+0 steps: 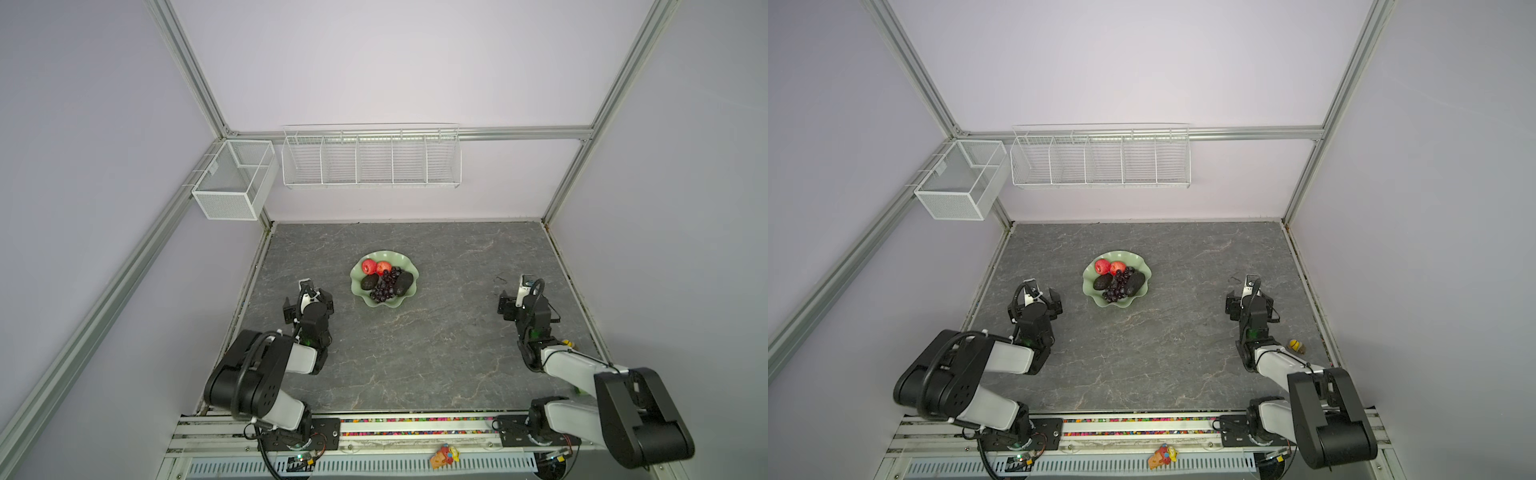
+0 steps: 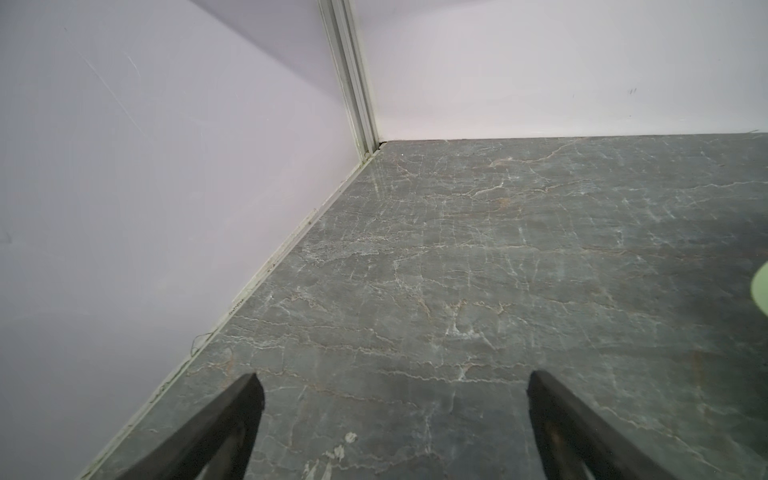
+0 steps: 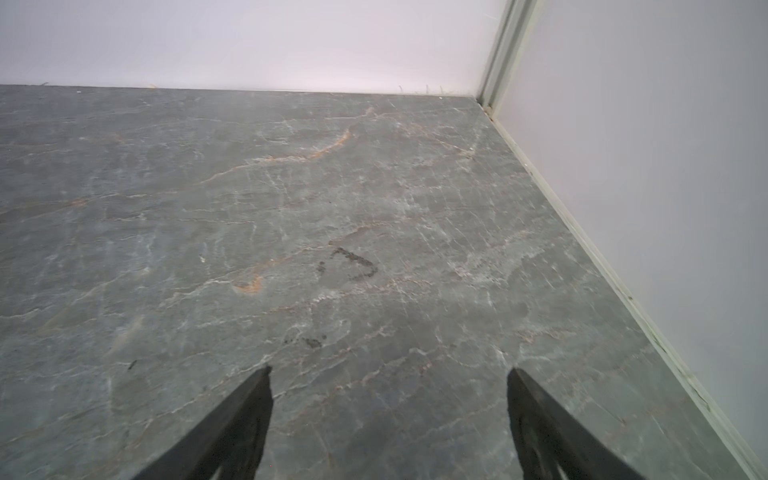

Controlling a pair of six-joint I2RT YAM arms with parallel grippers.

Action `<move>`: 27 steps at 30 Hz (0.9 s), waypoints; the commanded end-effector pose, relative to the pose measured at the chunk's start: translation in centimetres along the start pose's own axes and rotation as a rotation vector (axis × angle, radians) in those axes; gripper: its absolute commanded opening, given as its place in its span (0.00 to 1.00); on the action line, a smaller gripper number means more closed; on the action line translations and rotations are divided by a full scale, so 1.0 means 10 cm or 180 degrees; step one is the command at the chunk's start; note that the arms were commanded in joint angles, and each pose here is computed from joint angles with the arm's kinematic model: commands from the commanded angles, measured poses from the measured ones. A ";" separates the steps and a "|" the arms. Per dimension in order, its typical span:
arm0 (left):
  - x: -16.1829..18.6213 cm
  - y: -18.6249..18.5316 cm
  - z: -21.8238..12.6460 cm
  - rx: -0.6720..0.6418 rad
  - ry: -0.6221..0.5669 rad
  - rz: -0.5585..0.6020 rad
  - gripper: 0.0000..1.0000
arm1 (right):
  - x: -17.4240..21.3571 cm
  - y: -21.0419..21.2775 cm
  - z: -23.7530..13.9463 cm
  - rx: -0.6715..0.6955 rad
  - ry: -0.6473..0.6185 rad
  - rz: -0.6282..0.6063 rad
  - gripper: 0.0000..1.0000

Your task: Place and organize the fake fruits in the fruit bowl

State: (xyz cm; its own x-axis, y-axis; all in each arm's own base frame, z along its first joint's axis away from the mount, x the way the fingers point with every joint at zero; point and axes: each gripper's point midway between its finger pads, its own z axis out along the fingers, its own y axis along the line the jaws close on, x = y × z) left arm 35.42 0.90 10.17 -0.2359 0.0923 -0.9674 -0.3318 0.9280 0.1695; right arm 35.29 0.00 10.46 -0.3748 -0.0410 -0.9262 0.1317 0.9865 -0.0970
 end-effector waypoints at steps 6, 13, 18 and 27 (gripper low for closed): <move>-0.31 -0.02 0.11 0.0188 -0.0375 -0.0258 0.99 | -0.12 0.10 0.19 -0.0121 -0.0700 -0.0261 0.89; -0.32 0.00 0.17 0.0130 -0.0290 -0.0280 0.99 | -0.05 0.01 0.44 -0.0386 -0.0072 0.0033 0.89; -0.32 0.00 0.17 0.0125 -0.0299 -0.0277 0.99 | -0.05 0.01 0.44 -0.0377 -0.0099 0.0025 0.89; -0.32 0.00 0.17 0.0125 -0.0298 -0.0277 0.99 | -0.05 0.01 0.45 -0.0384 -0.0082 0.0028 0.88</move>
State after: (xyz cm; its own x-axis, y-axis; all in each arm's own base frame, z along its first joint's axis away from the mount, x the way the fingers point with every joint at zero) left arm 37.47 1.12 12.23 -0.1472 0.0540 -0.9876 -0.3069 0.9467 0.0975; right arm 39.52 -0.85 8.90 -0.3585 -0.0379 -0.9327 0.0367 0.9978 -0.0547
